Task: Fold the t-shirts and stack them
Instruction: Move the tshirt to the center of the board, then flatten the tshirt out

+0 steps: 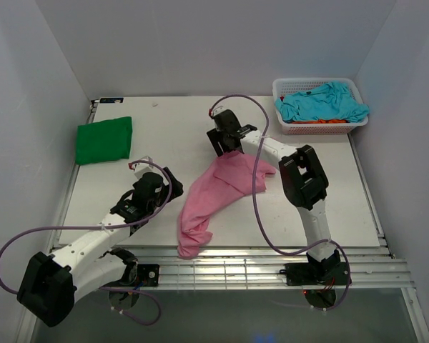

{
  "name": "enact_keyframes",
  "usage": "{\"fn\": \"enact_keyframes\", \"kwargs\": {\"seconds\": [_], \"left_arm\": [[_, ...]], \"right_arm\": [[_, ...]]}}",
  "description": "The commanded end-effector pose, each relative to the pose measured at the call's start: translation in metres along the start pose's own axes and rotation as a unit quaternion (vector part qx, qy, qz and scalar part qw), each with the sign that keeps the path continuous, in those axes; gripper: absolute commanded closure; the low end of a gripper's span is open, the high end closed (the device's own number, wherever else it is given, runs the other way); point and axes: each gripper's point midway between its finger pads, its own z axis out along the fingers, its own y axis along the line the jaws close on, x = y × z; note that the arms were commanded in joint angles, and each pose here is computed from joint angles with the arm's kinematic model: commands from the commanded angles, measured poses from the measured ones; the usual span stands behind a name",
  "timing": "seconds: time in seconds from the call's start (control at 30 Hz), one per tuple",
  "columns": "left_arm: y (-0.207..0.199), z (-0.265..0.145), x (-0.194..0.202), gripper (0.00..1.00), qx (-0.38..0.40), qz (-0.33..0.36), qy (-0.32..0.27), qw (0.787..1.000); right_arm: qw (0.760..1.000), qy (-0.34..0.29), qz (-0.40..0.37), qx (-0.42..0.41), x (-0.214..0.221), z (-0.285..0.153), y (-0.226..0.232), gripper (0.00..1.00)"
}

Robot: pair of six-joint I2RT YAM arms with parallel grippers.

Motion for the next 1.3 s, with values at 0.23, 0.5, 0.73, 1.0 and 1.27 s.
{"fn": "enact_keyframes", "kwargs": {"seconds": [0.23,0.5,0.73,1.0,1.27], "left_arm": [[0.002,-0.004,-0.01,0.07,-0.006,0.0,-0.018,1.0],[0.002,-0.005,-0.014,0.07,-0.01,-0.001,-0.024,1.0],[-0.002,-0.006,-0.021,0.07,-0.009,0.002,-0.031,0.999],[-0.006,-0.011,-0.023,0.07,0.002,-0.003,-0.034,0.999],[-0.005,-0.014,-0.018,0.07,0.01,0.004,-0.026,1.0]], "right_arm": [[0.998,0.056,-0.003,-0.021,0.039,0.0,0.006,0.78],[1.0,-0.003,0.001,0.021,-0.018,-0.005,-0.016,0.92],[0.987,-0.141,0.026,0.074,-0.138,-0.12,-0.073,0.92],[0.986,-0.102,0.063,0.114,-0.071,-0.212,-0.099,0.92],[0.982,0.035,0.131,0.128,0.071,-0.279,-0.076,0.92]]}}
